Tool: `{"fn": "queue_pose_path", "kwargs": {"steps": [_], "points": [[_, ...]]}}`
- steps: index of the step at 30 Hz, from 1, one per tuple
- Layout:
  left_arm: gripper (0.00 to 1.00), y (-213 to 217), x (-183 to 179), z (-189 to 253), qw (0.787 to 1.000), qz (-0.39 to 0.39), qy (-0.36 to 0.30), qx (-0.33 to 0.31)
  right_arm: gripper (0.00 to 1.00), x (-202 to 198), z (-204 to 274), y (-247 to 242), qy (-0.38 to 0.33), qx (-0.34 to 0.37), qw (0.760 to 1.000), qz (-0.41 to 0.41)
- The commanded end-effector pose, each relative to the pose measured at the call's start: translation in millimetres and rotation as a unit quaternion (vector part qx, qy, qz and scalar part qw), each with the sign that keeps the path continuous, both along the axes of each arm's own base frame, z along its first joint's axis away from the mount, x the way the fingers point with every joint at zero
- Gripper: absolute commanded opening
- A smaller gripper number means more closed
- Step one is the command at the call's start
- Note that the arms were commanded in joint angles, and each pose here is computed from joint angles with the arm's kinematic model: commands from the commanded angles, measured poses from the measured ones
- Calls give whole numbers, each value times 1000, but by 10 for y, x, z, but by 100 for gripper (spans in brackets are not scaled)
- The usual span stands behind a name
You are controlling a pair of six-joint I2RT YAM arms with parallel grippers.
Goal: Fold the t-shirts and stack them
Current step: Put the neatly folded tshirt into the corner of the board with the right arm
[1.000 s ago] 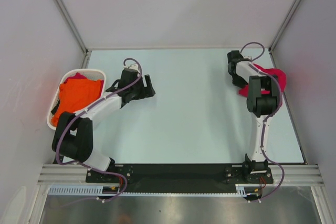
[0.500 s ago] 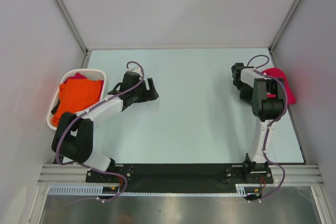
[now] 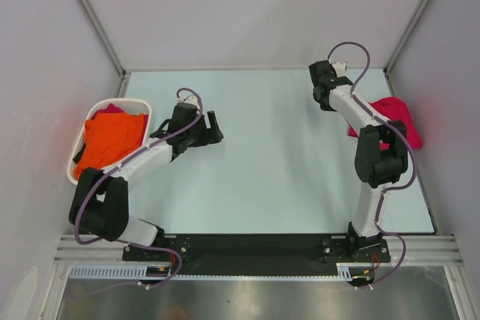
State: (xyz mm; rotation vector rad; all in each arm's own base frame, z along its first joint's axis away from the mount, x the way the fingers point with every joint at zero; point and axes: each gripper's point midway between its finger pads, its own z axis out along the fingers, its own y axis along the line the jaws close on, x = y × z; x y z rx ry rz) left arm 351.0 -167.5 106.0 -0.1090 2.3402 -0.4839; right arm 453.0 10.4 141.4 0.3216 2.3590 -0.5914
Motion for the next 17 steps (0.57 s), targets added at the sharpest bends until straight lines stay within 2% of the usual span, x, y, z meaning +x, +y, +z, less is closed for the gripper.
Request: {"fn": "queue_pose_path", "kwargs": {"steps": [1,5,7,8,9,10,11,12,14,15,17], "points": [[86,60,-30,105,1000,9,-12,11,0,89,-462,-64,54,-17,998,-11],[86,118,-39,62,1000,20,-13,20,8,194,-577,334,59,56,995,63],[87,107,-42,76,999,18,-20,18,15,207,-571,717,49,131,982,124],[87,118,-55,64,999,19,-21,20,36,160,-525,989,46,178,969,167],[88,119,-59,65,999,21,-25,22,70,231,-237,1148,-6,203,959,195],[89,136,-47,116,999,27,-35,23,99,99,-281,1237,-7,220,953,210],[92,139,-63,123,999,24,-40,27,100,61,-180,1356,-26,243,942,229],[93,124,-78,141,998,22,-46,31,100,74,237,1592,-88,284,913,281],[99,154,-92,217,997,24,-67,36,100,-120,226,1734,-99,327,889,305],[99,137,-116,234,997,19,-72,33,100,-110,344,1757,-126,331,880,317],[100,117,-118,276,996,16,-83,30,100,-209,354,1679,-133,288,898,306]]}}
